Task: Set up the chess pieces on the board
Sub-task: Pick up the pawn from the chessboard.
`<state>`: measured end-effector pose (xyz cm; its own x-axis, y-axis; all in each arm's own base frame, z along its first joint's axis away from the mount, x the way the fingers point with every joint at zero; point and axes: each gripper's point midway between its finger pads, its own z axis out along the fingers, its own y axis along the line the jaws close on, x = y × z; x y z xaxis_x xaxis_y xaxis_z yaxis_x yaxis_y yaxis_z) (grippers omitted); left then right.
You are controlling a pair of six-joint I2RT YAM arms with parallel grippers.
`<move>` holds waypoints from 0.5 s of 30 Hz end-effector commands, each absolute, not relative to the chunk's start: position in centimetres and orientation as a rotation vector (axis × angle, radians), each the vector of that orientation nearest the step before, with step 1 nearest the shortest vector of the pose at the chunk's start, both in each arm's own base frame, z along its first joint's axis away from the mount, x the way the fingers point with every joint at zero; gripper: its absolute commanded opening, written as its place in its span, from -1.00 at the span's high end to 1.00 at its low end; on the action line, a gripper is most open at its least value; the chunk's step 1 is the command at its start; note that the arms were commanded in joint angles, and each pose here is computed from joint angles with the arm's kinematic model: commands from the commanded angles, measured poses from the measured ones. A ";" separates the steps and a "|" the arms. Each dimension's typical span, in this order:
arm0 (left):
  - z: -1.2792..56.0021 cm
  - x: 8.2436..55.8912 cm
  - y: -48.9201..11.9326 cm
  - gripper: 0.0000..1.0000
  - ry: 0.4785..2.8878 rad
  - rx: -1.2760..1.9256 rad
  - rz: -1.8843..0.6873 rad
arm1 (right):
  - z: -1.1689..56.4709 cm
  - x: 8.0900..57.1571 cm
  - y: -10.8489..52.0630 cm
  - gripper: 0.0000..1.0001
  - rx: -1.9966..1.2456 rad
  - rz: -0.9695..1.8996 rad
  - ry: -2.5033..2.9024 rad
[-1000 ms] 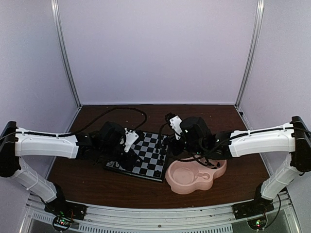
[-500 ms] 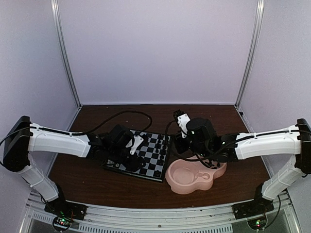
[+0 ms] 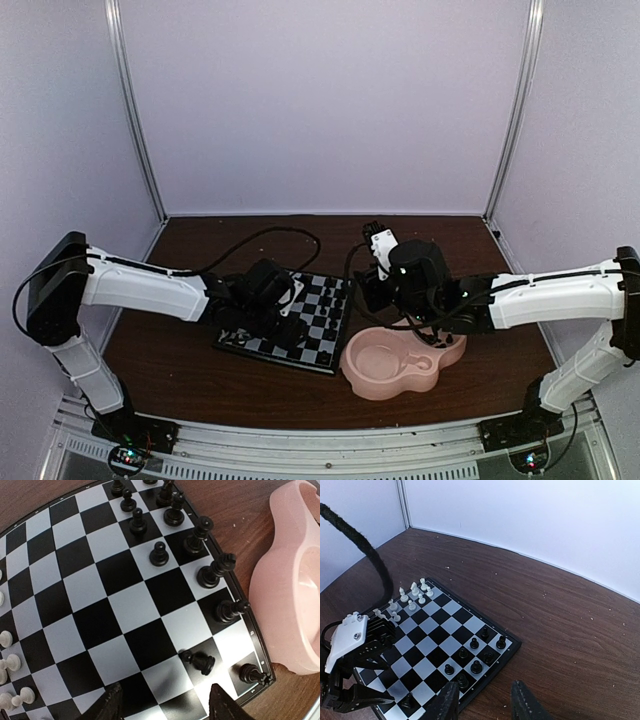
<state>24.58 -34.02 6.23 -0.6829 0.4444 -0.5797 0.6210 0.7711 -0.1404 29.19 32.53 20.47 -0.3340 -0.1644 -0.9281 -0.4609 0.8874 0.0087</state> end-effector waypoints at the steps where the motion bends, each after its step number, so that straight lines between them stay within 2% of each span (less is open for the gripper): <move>1: 6.8 25.7 -34.1 -0.19 2.434 0.715 -0.352 | 21.5 29.3 31.8 0.25 -0.424 0.325 1.885; 9: 7.7 25.4 -34.9 -0.22 2.355 0.768 -0.202 | 21.5 29.3 31.8 0.25 -0.427 0.322 1.882; 15: 7.4 24.9 -35.7 -0.20 2.356 0.830 -0.210 | 21.5 29.3 31.8 0.25 -0.429 0.321 1.881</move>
<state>24.41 -35.25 7.27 -0.6259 0.4916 -0.6055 0.6014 0.7985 0.0267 29.18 32.40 20.48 -0.3322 -0.1648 -0.9287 -0.4584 0.8887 0.0063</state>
